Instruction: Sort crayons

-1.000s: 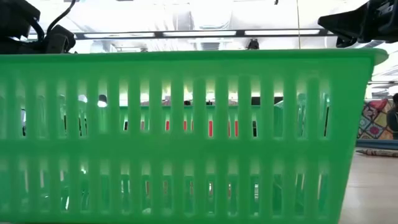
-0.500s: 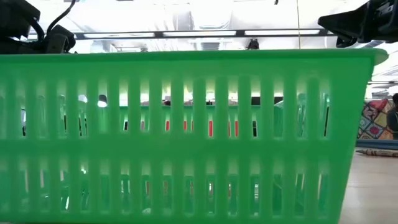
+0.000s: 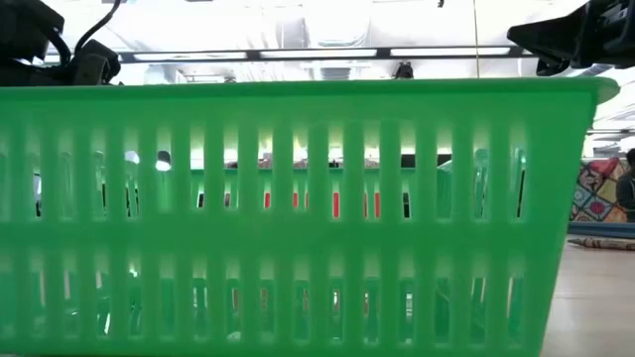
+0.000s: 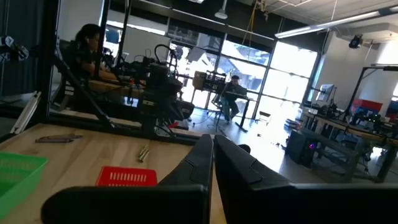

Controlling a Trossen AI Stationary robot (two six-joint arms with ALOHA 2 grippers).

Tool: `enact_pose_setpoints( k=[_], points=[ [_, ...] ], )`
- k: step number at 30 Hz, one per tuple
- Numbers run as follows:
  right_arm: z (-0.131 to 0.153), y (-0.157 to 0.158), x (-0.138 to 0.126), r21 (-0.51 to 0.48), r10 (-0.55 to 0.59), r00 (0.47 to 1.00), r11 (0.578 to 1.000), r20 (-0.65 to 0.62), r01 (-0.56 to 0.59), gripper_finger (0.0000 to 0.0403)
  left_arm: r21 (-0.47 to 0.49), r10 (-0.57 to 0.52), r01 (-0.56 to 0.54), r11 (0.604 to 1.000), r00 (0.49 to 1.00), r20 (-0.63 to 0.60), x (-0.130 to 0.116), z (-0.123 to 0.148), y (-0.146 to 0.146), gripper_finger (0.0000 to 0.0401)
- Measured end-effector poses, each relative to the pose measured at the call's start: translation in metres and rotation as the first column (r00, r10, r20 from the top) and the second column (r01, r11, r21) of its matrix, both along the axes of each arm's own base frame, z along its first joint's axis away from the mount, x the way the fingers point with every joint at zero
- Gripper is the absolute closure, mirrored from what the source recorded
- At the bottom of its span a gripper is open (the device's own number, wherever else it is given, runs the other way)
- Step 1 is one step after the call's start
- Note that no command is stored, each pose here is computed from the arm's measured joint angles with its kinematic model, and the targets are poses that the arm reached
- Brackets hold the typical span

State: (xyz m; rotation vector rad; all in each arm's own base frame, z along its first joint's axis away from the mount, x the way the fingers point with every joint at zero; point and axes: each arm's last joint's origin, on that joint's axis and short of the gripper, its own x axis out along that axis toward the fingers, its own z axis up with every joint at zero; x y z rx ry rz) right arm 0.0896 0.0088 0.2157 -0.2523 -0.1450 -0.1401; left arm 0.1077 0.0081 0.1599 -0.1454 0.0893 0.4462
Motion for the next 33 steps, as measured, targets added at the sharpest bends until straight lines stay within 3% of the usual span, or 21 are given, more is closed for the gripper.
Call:
enact_pose_setpoints(
  k=[21, 28, 30, 33],
  points=[
    [0.0, 0.0, 0.0, -0.001, -0.001, 1.0, 1.0, 0.0, 0.001, 0.0394, 0.0, 0.0, 0.0, 1.0, 1.0, 0.0, 0.0, 0.0, 0.0, 0.0361],
    [0.0, 0.0, 0.0, -0.171, -0.03, 0.999, 0.985, -0.014, 0.028, 0.0394, 0.0, 0.0, 0.0, 1.0, 1.0, 0.0, 0.0, 0.0, 0.0, 0.0361],
    [0.009, -0.001, -0.002, -0.114, -0.059, 0.995, 0.991, 0.084, 0.068, 0.0394, 0.0, 0.0, 0.0, 1.0, 1.0, 0.0, 0.0, 0.0, 0.0, 0.0361],
    [0.024, -0.004, -0.007, 0.067, -0.1, 0.965, 0.994, 0.245, 0.086, 0.0394, 0.0, 0.0, 0.0, 1.0, 1.0, 0.0, 0.0, 0.0, 0.0, 0.0361]
  ],
)
